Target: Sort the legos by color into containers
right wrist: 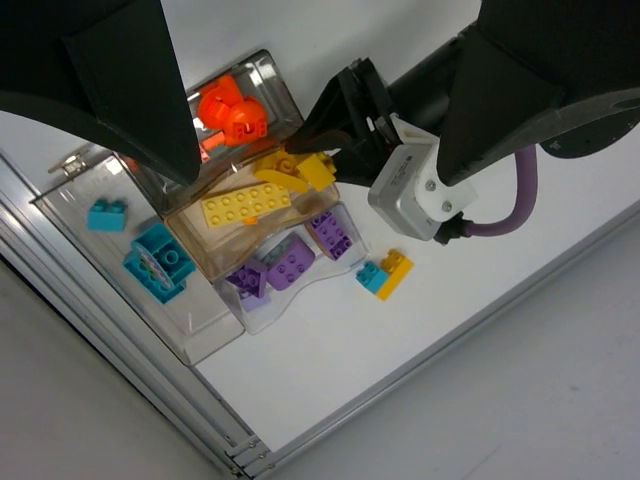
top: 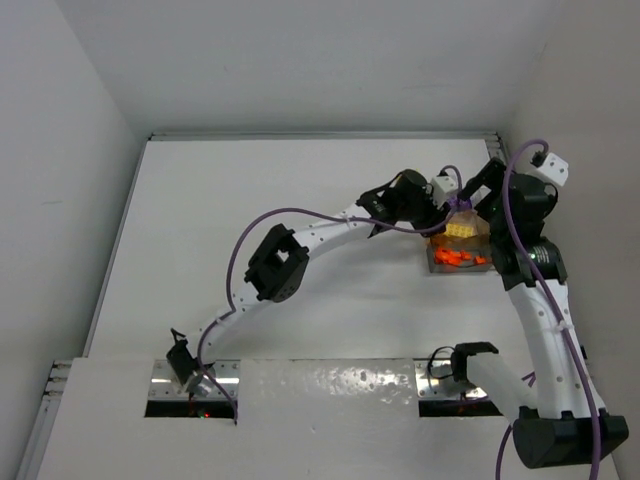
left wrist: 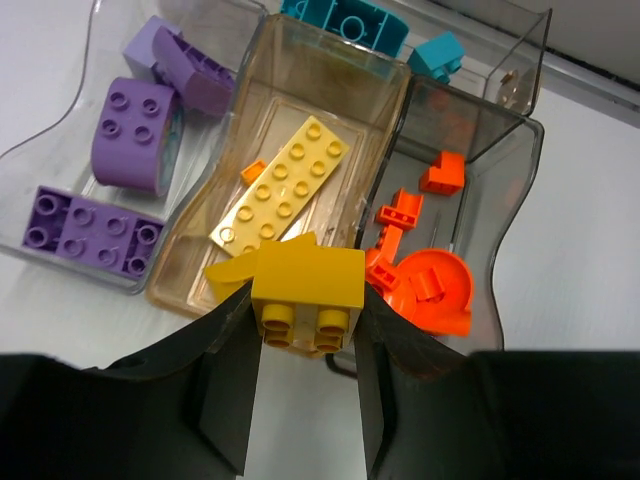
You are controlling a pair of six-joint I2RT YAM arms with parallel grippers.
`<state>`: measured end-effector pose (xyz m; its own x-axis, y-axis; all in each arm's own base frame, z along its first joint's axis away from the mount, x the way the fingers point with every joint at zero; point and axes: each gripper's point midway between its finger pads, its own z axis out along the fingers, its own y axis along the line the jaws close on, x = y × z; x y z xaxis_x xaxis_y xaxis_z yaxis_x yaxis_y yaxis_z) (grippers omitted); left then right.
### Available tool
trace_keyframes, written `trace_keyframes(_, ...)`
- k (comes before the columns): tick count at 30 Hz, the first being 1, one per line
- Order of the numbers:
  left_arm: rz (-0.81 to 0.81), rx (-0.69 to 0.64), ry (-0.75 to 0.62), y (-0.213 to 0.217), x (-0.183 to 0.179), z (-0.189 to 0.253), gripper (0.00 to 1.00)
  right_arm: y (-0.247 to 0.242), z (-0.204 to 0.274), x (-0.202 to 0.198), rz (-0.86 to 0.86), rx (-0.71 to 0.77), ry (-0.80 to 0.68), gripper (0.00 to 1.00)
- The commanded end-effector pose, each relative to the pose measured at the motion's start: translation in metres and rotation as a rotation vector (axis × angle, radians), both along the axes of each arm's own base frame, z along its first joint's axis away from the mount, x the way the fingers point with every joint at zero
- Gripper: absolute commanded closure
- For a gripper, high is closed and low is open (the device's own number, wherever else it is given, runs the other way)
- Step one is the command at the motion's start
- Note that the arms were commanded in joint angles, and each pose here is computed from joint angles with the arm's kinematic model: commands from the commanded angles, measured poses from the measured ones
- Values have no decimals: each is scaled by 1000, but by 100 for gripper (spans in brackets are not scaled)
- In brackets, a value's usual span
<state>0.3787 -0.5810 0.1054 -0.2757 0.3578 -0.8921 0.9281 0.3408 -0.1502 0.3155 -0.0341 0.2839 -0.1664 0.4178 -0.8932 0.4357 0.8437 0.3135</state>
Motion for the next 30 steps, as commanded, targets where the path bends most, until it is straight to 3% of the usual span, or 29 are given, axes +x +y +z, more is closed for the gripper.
trace_keyframes(1, -10, -123, -68, -32, -8, 29, 99, -1, -9, -8, -11, -2, 15, 1)
trace_keyframes(9, 35, -174, -88, -41, 2, 22, 88, -15, 7, -20, -86, -24, -24, 1)
trace_keyframes(15, 111, -163, -115, -37, 16, 15, 86, -24, 7, -26, -133, -41, -22, 1)
trace_keyframes(17, 102, -156, -119, -37, 15, 12, 79, -22, 5, -26, -126, -39, -20, 1)
trace_keyframes(18, 100, -147, -108, -36, 14, 7, 69, -22, 5, -26, -124, -38, -19, 1)
trace_keyframes(24, 91, -120, -88, -33, 10, -5, 33, -24, 8, -25, -130, -53, -24, 1)
trace_keyframes(30, 119, -125, -111, -31, 18, 4, 23, -22, 7, -21, -116, -51, -21, 1)
